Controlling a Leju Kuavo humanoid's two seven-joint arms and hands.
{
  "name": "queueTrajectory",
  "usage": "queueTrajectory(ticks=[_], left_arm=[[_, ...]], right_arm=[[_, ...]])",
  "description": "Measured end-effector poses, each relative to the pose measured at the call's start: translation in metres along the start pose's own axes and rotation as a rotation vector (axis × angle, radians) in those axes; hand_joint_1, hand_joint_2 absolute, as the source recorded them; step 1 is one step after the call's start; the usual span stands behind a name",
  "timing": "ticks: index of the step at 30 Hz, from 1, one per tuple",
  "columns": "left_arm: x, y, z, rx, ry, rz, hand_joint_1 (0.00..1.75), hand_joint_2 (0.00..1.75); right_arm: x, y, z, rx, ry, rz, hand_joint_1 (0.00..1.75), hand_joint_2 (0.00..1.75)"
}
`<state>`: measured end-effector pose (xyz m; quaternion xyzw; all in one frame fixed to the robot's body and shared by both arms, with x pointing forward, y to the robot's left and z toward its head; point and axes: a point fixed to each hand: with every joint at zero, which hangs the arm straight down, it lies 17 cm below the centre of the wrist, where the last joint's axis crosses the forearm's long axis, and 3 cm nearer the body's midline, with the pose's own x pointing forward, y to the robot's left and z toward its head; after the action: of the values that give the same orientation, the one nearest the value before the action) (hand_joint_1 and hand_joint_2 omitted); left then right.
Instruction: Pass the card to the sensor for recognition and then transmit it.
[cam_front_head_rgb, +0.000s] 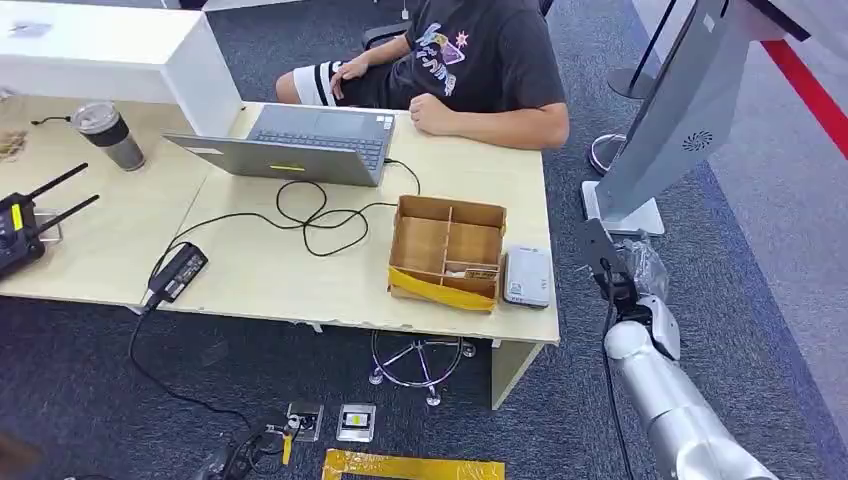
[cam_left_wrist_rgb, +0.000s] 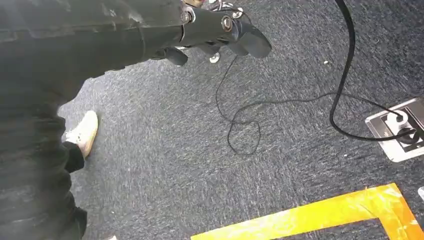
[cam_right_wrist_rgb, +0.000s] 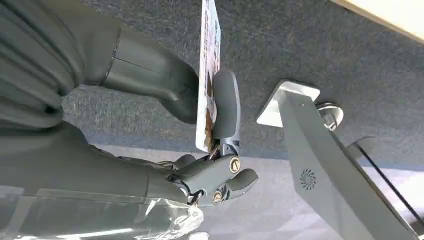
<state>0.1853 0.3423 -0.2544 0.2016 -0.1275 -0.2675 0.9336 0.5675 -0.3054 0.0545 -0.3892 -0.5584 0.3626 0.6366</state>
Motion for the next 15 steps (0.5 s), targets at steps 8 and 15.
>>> queueTrajectory(ticks=[8,15], left_arm=[[0.002,0.001,0.000,0.000,-0.002,-0.003,0.00,1.75],[0.005,0.002,0.000,0.000,-0.005,-0.003,0.00,1.75]], right_arm=[[0.021,0.015,0.004,0.034,-0.047,-0.017,1.75,1.75],[0.045,0.029,0.008,0.068,-0.086,-0.026,1.75,1.75]])
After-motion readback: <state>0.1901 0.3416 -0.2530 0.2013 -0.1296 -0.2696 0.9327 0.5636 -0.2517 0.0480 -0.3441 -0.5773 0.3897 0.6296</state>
